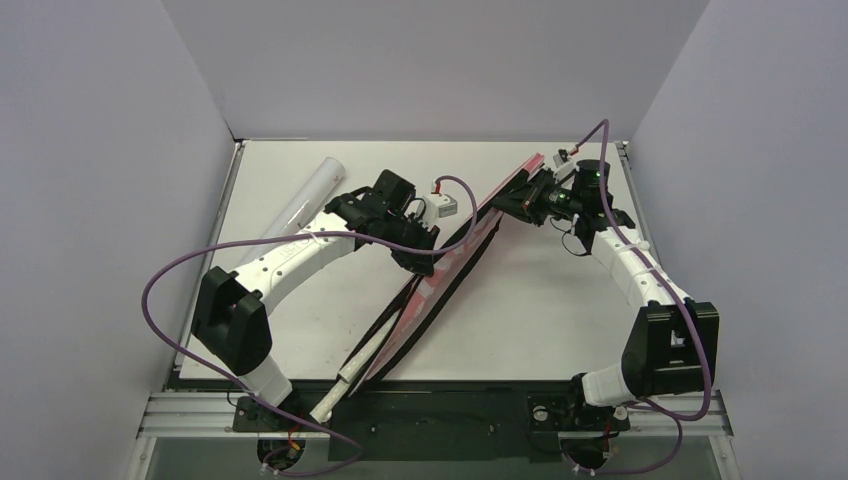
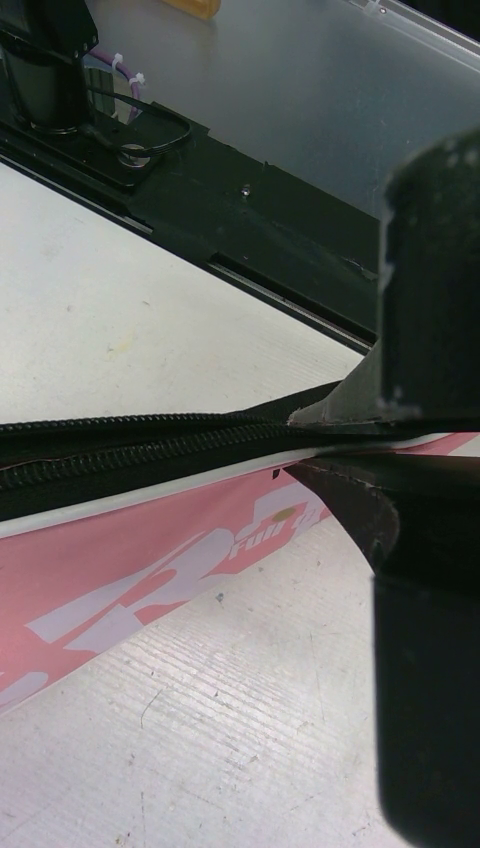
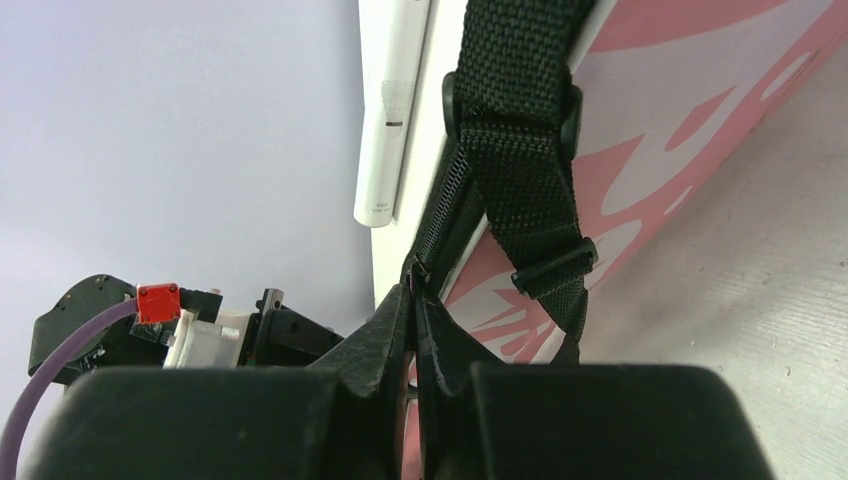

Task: Pack up the badminton gear

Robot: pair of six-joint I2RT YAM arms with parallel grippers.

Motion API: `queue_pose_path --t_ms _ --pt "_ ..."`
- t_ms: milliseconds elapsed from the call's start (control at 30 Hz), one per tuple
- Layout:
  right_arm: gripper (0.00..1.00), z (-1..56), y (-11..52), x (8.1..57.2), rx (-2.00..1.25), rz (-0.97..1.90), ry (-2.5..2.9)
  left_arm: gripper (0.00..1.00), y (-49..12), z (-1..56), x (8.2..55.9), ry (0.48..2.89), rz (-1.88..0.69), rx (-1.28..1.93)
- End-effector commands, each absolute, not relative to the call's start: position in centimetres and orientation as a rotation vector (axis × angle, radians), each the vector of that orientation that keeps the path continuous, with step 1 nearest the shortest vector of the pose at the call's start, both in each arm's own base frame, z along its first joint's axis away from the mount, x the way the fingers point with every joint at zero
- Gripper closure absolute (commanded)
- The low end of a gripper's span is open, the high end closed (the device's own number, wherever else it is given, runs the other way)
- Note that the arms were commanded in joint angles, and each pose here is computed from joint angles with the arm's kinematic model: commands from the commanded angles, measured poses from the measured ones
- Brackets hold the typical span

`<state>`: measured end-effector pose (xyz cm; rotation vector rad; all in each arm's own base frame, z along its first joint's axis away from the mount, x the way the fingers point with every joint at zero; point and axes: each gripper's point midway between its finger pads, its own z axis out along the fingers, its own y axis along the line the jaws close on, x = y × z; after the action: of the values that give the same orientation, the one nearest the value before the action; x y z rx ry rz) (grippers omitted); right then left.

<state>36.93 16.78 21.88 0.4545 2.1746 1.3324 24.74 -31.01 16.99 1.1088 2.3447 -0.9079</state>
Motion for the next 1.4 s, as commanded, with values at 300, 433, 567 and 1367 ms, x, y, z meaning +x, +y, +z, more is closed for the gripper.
queue_pose_path --t_ms 300,433,567,1367 --pt "1.00 22.8 22.0 33.8 0.356 1.420 2.183 1.00 -32.5 22.3 25.6 2.148 -0.963 1.117" --pt "1.00 22.6 24.5 32.0 0.314 1.489 2.201 1.00 -32.4 22.3 25.7 2.147 -0.958 1.114" --pt "1.00 22.3 26.8 29.5 0.240 1.541 2.242 1.00 -32.3 22.3 25.8 2.145 -0.951 1.112" --pt "0.43 20.9 27.7 23.9 0.020 1.290 2.439 1.00 -33.0 23.7 29.8 2.148 -0.946 0.903"
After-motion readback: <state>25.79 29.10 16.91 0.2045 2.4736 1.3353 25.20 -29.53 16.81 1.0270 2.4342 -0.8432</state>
